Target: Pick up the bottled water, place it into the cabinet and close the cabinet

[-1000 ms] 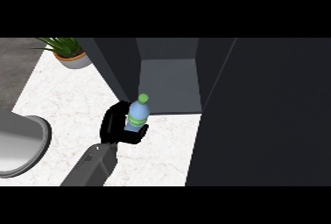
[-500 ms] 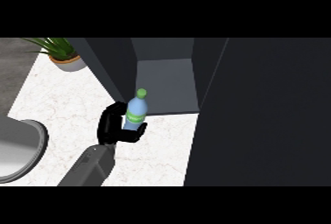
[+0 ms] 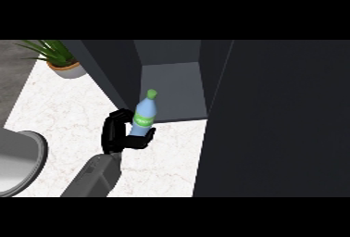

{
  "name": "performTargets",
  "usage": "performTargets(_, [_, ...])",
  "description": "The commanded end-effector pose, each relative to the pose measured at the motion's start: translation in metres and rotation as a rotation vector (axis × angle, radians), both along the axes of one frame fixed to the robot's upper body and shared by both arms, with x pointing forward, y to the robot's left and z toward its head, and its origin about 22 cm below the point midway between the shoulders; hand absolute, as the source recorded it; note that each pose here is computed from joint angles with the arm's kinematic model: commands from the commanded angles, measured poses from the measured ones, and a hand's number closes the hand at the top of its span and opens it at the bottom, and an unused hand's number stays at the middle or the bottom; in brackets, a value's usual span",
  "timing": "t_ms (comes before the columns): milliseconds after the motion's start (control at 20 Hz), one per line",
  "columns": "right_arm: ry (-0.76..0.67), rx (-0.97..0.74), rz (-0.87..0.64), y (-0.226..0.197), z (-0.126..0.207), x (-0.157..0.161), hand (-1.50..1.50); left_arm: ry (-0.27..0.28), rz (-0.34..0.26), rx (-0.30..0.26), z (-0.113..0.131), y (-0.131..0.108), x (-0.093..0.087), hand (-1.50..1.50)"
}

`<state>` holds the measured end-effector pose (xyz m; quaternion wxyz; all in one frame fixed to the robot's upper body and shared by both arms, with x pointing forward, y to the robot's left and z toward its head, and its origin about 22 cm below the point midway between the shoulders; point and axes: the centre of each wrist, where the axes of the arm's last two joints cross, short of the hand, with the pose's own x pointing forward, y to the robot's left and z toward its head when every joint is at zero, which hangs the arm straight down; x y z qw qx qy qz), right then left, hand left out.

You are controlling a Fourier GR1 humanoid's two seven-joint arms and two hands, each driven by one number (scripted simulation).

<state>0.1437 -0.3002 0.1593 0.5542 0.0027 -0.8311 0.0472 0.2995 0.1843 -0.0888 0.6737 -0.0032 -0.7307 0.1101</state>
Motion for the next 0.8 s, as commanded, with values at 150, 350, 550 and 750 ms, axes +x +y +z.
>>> performTargets(150, [-0.023,0.027,0.062,-0.007,0.008,0.0,-1.5,-0.109,-0.12,0.061,0.082,-0.077,0.064,1.5])
performTargets(350, [0.003,0.03,0.086,-0.015,0.004,-0.001,-1.5,-0.085,-0.065,0.079,0.073,-0.08,0.057,1.5])
performTargets(550, [-0.034,0.031,0.091,-0.022,0.01,0.004,-1.5,-0.068,-0.022,0.123,0.075,-0.078,0.058,1.5])
performTargets(750, [-0.027,0.041,0.086,-0.026,0.006,0.007,-1.5,-0.038,0.027,0.163,0.073,-0.068,0.061,1.5])
